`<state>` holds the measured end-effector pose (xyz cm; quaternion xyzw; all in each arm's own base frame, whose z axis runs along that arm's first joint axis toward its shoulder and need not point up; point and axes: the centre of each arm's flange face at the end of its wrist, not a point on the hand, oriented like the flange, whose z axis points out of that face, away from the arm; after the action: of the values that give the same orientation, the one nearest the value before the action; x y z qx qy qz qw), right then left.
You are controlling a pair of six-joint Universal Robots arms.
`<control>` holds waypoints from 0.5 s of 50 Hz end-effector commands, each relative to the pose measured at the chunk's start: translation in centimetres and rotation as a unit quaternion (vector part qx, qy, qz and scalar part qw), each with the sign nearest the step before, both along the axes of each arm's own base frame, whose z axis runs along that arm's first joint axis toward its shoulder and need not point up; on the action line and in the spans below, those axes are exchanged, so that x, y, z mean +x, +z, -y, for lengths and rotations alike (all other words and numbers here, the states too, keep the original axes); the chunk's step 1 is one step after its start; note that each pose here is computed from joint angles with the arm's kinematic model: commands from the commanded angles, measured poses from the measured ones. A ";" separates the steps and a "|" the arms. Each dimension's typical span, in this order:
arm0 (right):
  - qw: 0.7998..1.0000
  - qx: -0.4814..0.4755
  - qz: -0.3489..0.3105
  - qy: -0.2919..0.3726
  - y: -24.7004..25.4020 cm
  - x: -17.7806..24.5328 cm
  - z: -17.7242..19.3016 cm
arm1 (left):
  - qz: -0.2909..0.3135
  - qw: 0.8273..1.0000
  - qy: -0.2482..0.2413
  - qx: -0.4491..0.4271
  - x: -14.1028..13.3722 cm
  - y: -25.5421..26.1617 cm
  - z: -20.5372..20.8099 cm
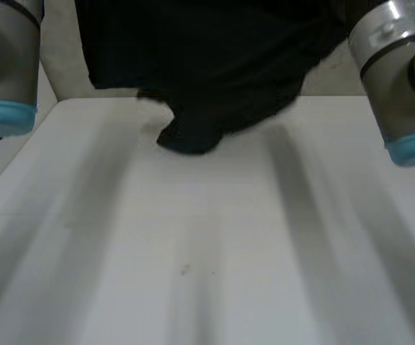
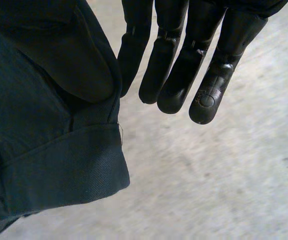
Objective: Fold the shorts.
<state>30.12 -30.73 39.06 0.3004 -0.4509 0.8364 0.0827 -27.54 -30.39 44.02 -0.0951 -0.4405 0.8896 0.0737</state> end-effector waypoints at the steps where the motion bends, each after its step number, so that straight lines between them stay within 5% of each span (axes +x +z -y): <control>1: 1.000 0.001 0.000 0.010 2.0 -0.5 -3.2 | -0.015 1.000 0.002 -0.026 1.8 2.8 -3.8; 7: 0.999 -0.043 0.024 0.008 7.4 -2.7 -7.1 | -0.046 0.995 0.003 -0.093 4.0 7.8 -8.3; 14: 0.999 -0.027 0.014 0.011 8.1 -3.2 -8.1 | -0.051 0.993 0.002 -0.105 4.6 9.0 -9.7; 18: 1.000 -0.001 0.002 0.010 6.6 -2.7 -7.3 | -0.038 0.996 0.006 -0.082 4.4 7.7 -8.5; 25: 0.993 0.106 -0.053 0.013 -1.3 -0.8 -3.7 | 0.025 0.998 0.009 0.052 1.5 -1.8 -1.6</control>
<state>27.83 -24.30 44.11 0.3151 -0.4646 0.8244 0.0725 -24.09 -24.09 49.18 -0.0772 -0.4009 0.9100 0.0719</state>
